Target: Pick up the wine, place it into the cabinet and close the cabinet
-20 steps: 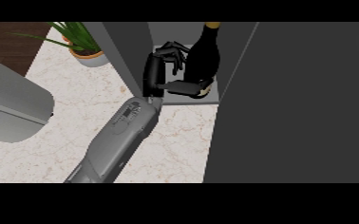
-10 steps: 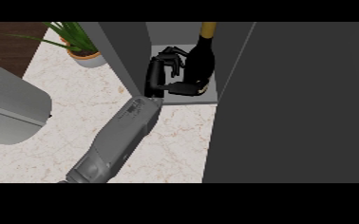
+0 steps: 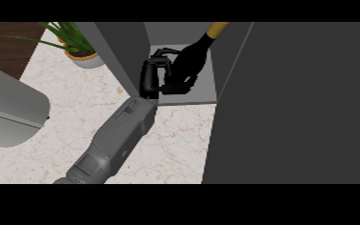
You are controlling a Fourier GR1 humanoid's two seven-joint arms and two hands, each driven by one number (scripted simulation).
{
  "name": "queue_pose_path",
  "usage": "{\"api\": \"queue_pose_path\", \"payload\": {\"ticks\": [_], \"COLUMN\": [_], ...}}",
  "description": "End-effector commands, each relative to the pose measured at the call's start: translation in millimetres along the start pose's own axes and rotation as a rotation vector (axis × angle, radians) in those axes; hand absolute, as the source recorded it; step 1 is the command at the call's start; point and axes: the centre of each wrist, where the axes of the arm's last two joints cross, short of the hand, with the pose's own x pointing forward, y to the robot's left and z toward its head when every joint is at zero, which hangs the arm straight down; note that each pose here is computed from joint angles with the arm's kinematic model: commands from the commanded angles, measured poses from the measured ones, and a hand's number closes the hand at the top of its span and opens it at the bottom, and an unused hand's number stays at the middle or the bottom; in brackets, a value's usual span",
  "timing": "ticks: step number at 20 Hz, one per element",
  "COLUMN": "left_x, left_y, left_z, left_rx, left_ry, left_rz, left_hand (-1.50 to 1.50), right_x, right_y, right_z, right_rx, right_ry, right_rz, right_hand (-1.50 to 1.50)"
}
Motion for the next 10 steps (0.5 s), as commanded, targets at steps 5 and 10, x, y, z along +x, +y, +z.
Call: {"api": "queue_pose_path", "payload": {"ticks": [5, 10], "left_x": [5, 8], "left_y": [2, 8], "left_z": [-19, -37], "left_rx": [0.077, 0.068], "left_ry": [0.042, 0.067], "left_rz": [0.067, 0.074], "left_hand": [1.5, 1.5], "right_x": [5, 0], "right_y": [-3, 11], "right_z": [15, 14], "right_rx": [0.062, 0.04], "right_ry": [-0.013, -0.021], "right_rz": [-0.045, -0.049], "right_hand": [-1.5, -1.5]}}
